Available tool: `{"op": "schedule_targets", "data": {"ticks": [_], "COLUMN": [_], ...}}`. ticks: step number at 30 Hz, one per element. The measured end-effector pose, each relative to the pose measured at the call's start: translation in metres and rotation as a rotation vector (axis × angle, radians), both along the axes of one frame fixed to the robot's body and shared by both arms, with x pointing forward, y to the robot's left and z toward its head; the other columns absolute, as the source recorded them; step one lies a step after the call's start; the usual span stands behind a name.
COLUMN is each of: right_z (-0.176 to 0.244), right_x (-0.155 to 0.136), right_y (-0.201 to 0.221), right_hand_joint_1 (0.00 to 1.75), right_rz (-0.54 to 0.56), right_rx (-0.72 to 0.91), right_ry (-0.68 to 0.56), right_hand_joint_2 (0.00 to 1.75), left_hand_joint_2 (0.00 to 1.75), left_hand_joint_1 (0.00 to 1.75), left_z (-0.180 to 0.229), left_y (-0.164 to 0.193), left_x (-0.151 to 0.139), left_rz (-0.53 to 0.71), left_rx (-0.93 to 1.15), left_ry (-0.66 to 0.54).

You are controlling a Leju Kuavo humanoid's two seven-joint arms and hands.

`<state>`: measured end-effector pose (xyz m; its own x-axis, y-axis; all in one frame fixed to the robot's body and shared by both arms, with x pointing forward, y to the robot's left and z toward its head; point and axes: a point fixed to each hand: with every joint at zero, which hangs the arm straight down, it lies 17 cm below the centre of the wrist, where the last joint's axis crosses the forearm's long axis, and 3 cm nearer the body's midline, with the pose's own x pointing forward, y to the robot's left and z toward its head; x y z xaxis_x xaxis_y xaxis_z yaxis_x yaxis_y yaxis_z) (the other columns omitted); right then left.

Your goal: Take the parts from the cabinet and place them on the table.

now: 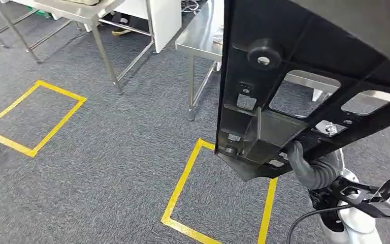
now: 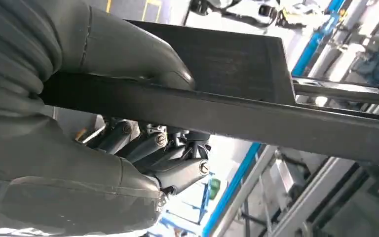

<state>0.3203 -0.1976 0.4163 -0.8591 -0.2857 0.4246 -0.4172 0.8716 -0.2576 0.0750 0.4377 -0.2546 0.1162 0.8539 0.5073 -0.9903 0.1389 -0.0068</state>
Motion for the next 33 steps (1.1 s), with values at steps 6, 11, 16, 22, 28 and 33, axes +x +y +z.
{"op": "schedule_targets", "data": {"ticks": [6,11,16,22,28,33], "right_z": [0.003,0.004,0.009,0.011,0.005,0.004], "right_x": [0.001,0.001,0.002,0.004,0.009,0.009], "right_y": [-0.006,-0.007,-0.007,-0.007,0.002,0.006], "right_hand_joint_1": [1.75,1.75,1.75,1.75,1.75,1.75], "right_rz": [-0.009,-0.006,0.001,0.000,-0.001,0.000], "right_rx": [-0.002,-0.001,0.004,0.006,-0.020,-0.029], "right_ry": [-0.005,-0.007,-0.016,-0.015,0.005,-0.001], "right_hand_joint_2": [1.75,1.75,1.75,1.75,1.75,1.75], "left_hand_joint_2": [1.75,1.75,1.75,1.75,1.75,1.75], "left_hand_joint_1": [0.00,0.00,0.00,0.00,0.00,0.00], "left_z": [0.001,0.000,0.001,0.003,0.003,0.003], "left_y": [0.002,0.006,0.010,0.011,0.010,0.008], "left_x": [0.005,-0.002,-0.002,0.006,0.006,0.010], "left_rz": [-0.003,-0.002,-0.001,-0.002,-0.003,-0.003], "left_rx": [-0.014,-0.016,-0.008,-0.002,0.002,0.001], "left_ry": [-0.022,-0.009,-0.009,-0.023,-0.034,-0.041]}}
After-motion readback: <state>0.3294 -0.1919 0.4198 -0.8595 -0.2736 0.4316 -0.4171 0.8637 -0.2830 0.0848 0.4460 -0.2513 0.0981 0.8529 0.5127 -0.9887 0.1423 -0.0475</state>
